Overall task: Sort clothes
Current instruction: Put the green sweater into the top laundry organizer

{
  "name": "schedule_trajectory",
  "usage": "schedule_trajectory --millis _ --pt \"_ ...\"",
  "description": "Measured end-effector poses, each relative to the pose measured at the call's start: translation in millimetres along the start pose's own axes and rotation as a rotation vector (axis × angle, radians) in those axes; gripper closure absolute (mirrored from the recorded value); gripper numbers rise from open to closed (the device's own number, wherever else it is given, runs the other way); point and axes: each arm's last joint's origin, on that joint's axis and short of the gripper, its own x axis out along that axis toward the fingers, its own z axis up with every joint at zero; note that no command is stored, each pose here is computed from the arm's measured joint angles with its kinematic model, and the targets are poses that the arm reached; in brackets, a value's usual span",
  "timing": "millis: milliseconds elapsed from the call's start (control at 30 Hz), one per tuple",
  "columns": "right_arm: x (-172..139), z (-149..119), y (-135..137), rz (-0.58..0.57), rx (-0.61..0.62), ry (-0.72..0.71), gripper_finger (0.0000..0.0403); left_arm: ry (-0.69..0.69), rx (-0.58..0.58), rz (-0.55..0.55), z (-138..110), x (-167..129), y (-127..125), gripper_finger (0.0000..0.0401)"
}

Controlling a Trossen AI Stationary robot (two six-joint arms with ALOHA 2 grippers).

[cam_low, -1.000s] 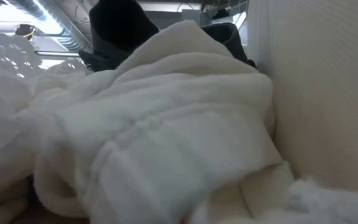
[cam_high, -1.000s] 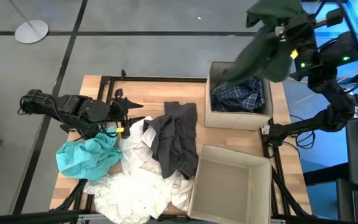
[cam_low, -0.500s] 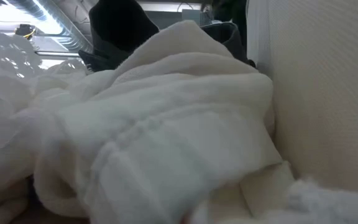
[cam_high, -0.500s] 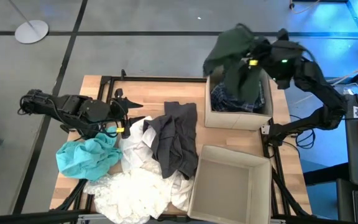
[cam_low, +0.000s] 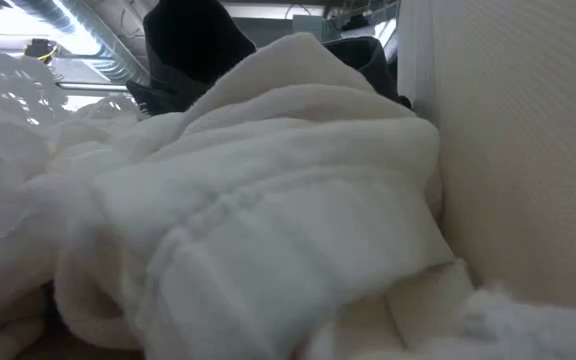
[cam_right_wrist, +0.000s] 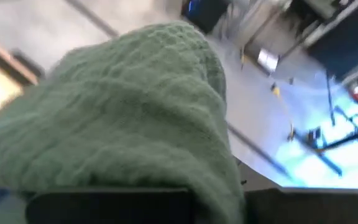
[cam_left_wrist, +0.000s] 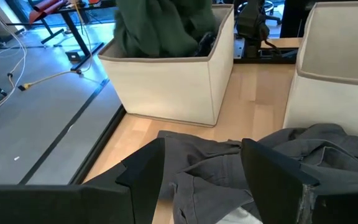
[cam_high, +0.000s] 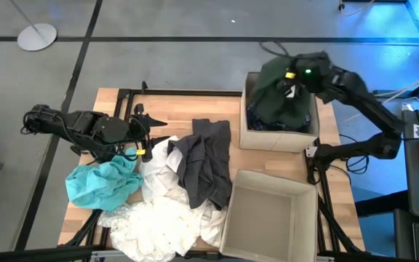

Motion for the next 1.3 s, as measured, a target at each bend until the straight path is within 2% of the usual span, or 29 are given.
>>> schedule_trajectory --millis 100,233,433,667,833,1067,1300 --pt "28 -17 8 0.037 0.001 0.082 0.0387 0.000 0.000 0.000 0 0 0 0.0198" --pt "61 -39 11 0.143 0.034 0.180 0.0387 -0.001 -0.003 0.000 0 0 0 0.0198" --pt "91 -72 5 0.273 0.113 0.388 0.0387 0.014 0.002 0.001 0 4 -3 0.0198" --pt "95 -99 5 0.345 0.109 0.579 0.0387 0.039 0.029 0.003 -1 12 -8 0.0198" --pt "100 -107 11 0.404 0.102 0.592 0.0387 0.053 0.060 0.004 -2 18 -12 0.0198" --pt "116 -149 30 0.426 0.059 0.722 0.0386 0.054 0.060 0.004 -2 19 -13 0.0198" --pt "126 -164 38 0.423 0.060 0.709 0.0386 0.053 0.060 0.004 -1 19 -13 0.0198"
